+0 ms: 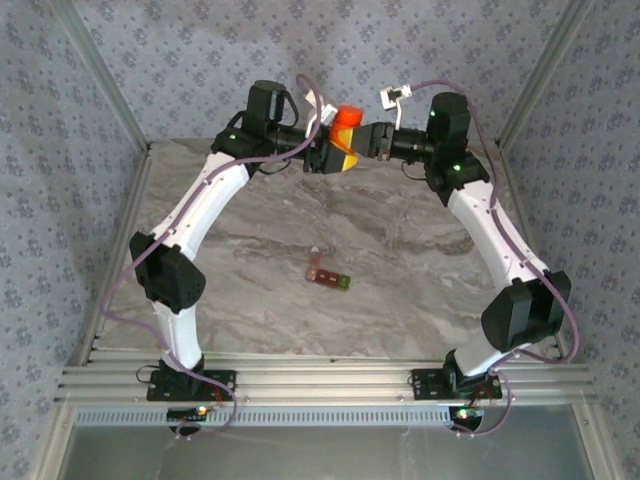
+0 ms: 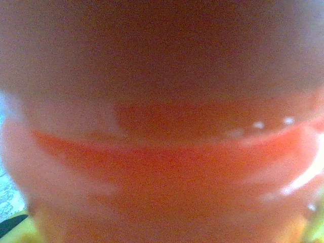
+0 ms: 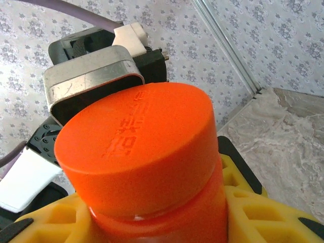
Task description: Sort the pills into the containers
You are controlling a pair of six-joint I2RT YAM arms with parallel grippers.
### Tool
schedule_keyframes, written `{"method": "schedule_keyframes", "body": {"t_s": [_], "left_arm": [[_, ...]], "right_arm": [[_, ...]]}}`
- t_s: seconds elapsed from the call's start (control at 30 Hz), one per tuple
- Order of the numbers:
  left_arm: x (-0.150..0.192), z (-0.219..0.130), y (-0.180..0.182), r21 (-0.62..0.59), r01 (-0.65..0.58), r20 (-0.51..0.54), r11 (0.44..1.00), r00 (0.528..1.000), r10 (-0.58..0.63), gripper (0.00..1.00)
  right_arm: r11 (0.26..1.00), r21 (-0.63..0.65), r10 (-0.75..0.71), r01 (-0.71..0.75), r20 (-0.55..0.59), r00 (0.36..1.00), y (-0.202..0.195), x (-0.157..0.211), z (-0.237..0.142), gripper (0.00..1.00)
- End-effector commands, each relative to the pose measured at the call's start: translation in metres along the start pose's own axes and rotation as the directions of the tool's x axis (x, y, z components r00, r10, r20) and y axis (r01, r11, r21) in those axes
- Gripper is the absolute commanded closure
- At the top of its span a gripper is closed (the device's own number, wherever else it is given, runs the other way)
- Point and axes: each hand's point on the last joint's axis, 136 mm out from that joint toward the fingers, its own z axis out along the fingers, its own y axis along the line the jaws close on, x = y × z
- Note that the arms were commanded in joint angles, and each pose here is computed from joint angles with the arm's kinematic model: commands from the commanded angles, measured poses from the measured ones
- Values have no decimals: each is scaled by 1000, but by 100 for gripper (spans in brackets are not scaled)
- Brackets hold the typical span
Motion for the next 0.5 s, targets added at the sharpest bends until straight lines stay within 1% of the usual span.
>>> {"method": "schedule_keyframes", "body": {"t_s": [0.0, 0.1, 0.2, 0.33, 0.47], "left_arm": [[-13, 3, -8, -4, -101, 21, 995, 995, 101, 85], [-16, 1, -3, -43, -98, 26, 994, 995, 100, 76], [-21, -3, 4, -81, -87, 48, 993, 995, 91, 70], [-34, -14, 11, -119, -79, 143, 990, 985, 96, 64], [-41, -27, 19, -138, -47, 233, 989, 969, 78, 58]], "right_arm": [[999, -6, 39, -39, 82, 996, 6, -18, -5, 61], [999, 17, 38, -41, 122, 992, 5, -22, -9, 63], [998, 39, 39, -46, 159, 986, 2, -26, -12, 65], [996, 67, 50, -66, 211, 976, -4, -29, -19, 66], [994, 67, 67, -87, 254, 965, -8, -34, -24, 66]]}}
